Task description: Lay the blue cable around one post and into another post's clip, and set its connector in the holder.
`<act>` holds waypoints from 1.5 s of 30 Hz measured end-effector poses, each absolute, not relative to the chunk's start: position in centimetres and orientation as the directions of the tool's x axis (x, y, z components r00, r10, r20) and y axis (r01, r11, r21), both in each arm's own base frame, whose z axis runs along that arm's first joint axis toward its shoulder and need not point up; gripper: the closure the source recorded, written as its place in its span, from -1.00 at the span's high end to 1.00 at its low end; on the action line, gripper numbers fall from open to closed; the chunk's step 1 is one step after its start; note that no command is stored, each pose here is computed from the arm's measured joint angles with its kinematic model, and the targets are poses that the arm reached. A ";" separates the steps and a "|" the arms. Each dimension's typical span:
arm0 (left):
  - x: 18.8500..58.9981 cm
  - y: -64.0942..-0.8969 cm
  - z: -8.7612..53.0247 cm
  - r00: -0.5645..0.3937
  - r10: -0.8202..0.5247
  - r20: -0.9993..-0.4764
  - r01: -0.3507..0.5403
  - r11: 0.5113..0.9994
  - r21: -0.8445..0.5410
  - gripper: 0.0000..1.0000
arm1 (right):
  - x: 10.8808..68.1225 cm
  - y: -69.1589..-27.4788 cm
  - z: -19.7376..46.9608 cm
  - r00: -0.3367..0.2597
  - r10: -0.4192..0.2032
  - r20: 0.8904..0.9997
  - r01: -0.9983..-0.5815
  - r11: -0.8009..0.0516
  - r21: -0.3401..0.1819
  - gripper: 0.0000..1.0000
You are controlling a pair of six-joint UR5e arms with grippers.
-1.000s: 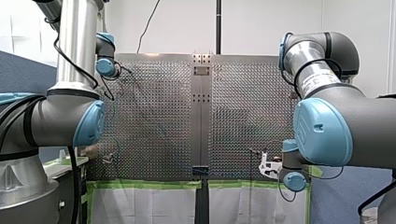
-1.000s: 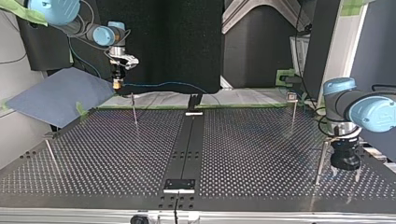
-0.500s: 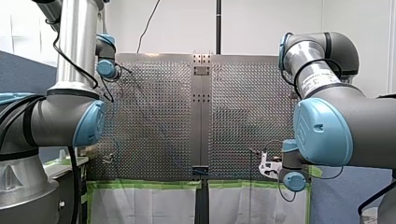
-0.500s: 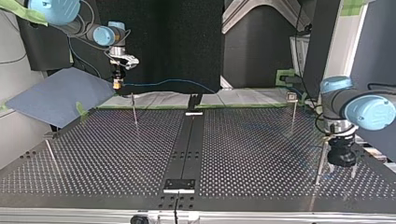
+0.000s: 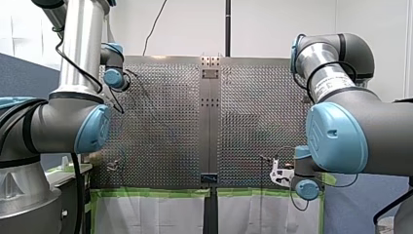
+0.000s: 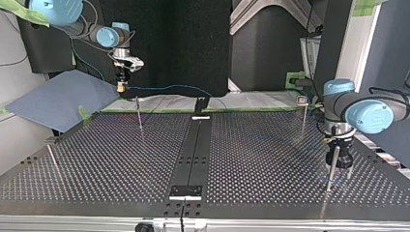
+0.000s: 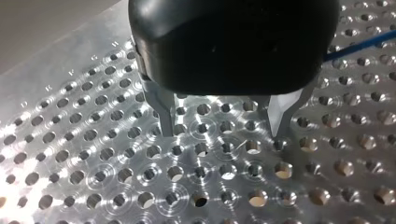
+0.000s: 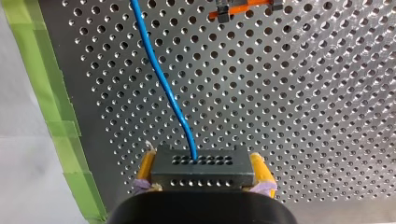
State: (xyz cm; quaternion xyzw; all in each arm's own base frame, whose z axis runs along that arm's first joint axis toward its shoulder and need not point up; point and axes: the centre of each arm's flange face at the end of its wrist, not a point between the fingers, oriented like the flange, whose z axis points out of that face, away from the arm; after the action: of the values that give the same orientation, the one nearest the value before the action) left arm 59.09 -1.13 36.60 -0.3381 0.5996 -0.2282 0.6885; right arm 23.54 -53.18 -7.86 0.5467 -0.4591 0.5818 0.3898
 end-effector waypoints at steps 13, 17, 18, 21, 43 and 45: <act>58.1 -1.8 34.2 0.174 -0.728 -0.664 -0.113 0.655 -0.748 0.98 | 23.6 -53.1 -7.9 -0.092 -0.052 0.994 -0.956 -0.276 -0.103 -1.00; 57.6 -2.2 33.2 0.165 -0.724 -0.670 -0.131 0.657 -0.742 0.98 | 23.8 -53.0 -7.9 -0.091 -0.052 0.995 -0.955 -0.279 -0.102 -1.00; 57.5 -2.3 32.9 0.163 -0.724 -0.670 -0.133 0.657 -0.742 0.98 | 23.8 -53.0 -7.9 -0.091 -0.052 0.995 -0.955 -0.279 -0.102 -1.00; 57.1 -2.7 32.1 0.157 -0.726 -0.670 -0.132 0.657 -0.743 0.98 | 23.8 -53.0 -7.9 -0.091 -0.052 0.995 -0.955 -0.280 -0.102 -1.00; 53.2 -6.5 25.7 0.088 -0.748 -0.658 -0.120 0.648 -0.752 0.98 | 24.4 -52.8 -8.0 -0.078 -0.060 0.995 -0.953 -0.289 -0.092 -1.00; 52.8 -6.6 25.2 0.088 -0.746 -0.660 -0.121 0.650 -0.751 0.98 | 24.4 -52.8 -8.0 -0.076 -0.062 0.995 -0.953 -0.290 -0.091 -1.00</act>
State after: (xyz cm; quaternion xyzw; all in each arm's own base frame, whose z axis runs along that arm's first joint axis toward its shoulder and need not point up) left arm 52.84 -6.64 25.18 -0.3433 0.6315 -0.2394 0.6527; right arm 24.45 -52.75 -8.00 0.5594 -0.4535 0.5763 0.3863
